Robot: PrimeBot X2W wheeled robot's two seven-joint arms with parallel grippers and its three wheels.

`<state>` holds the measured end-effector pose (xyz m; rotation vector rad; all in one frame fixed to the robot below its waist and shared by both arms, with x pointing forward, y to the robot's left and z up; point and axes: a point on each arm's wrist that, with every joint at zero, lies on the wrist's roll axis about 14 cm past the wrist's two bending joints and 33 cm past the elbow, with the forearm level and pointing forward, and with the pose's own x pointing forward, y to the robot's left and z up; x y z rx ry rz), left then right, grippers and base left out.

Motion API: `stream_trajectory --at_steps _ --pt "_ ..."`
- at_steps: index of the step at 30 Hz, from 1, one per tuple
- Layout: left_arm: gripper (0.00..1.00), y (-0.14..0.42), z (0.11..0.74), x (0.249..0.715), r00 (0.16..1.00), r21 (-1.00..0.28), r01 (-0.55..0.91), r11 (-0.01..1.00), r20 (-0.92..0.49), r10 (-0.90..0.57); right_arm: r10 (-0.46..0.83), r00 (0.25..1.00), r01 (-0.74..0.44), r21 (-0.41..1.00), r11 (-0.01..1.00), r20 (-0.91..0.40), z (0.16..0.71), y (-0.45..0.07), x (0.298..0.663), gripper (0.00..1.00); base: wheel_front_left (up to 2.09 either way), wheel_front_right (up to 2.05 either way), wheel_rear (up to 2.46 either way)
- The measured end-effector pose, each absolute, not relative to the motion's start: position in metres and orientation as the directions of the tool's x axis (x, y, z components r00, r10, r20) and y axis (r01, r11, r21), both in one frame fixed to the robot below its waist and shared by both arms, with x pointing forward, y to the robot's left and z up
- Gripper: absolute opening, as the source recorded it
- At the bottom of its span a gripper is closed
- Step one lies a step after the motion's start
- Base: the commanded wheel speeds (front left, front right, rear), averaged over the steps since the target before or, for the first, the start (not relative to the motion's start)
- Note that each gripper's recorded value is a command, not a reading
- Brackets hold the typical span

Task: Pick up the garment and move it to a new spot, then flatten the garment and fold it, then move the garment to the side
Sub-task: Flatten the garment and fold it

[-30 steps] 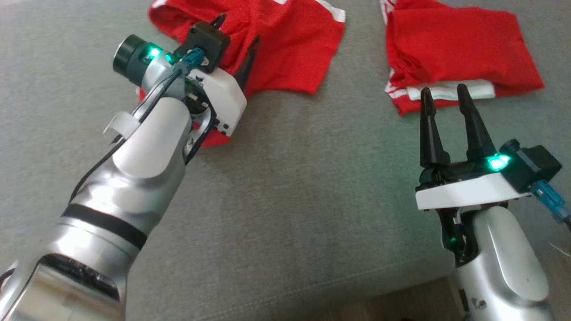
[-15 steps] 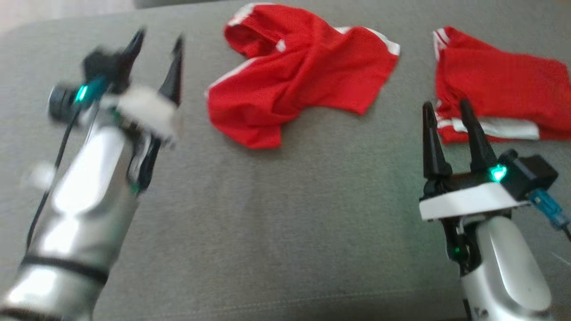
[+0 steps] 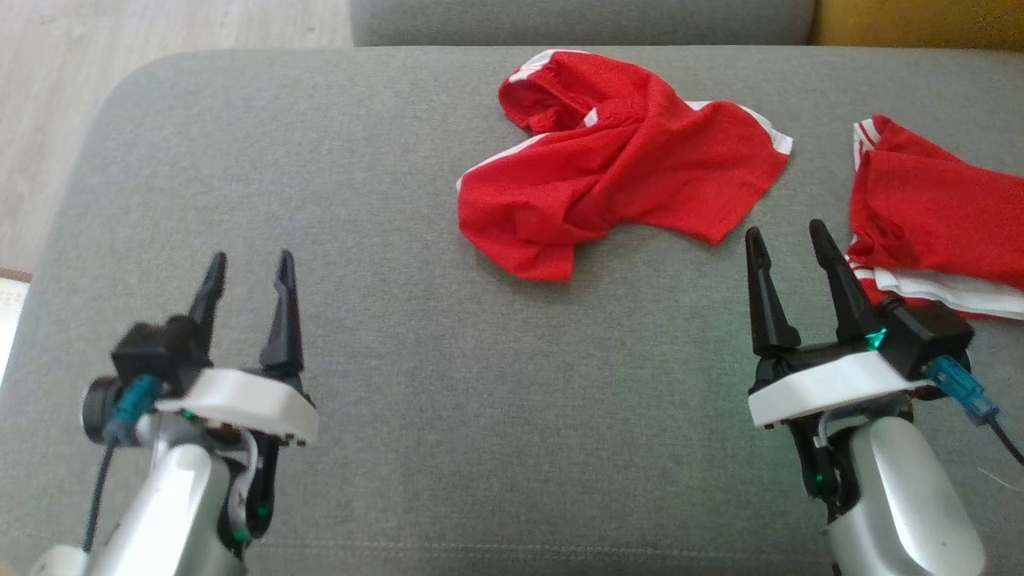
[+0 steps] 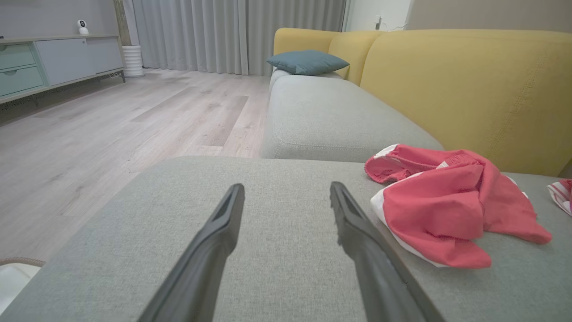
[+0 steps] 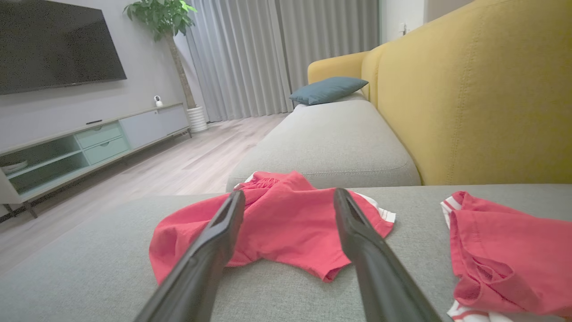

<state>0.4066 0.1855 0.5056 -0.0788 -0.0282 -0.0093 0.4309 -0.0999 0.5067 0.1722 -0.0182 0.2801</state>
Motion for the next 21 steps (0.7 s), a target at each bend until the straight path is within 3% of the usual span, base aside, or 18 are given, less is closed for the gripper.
stream_trajectory --at_steps 7,15,21 --pt "1.0 0.186 0.505 0.398 1.0 -0.078 0.005 0.997 0.031 -0.003 0.346 0.937 -0.337 0.147 0.93 -0.039 0.49 -0.076 0.427 1.0 0.0 0.0 0.0" --pt "1.0 0.196 0.489 0.392 1.0 -0.088 -0.028 0.996 -0.011 0.027 0.524 0.815 -0.512 0.116 0.851 -0.246 0.44 -0.013 0.409 1.0 0.0 0.0 0.0" --pt "1.0 0.209 0.477 0.389 0.996 -0.093 -0.074 0.993 -0.049 0.069 0.582 0.739 -0.597 0.071 0.799 -0.34 0.415 0.016 0.42 1.0 0.0 0.0 0.0"
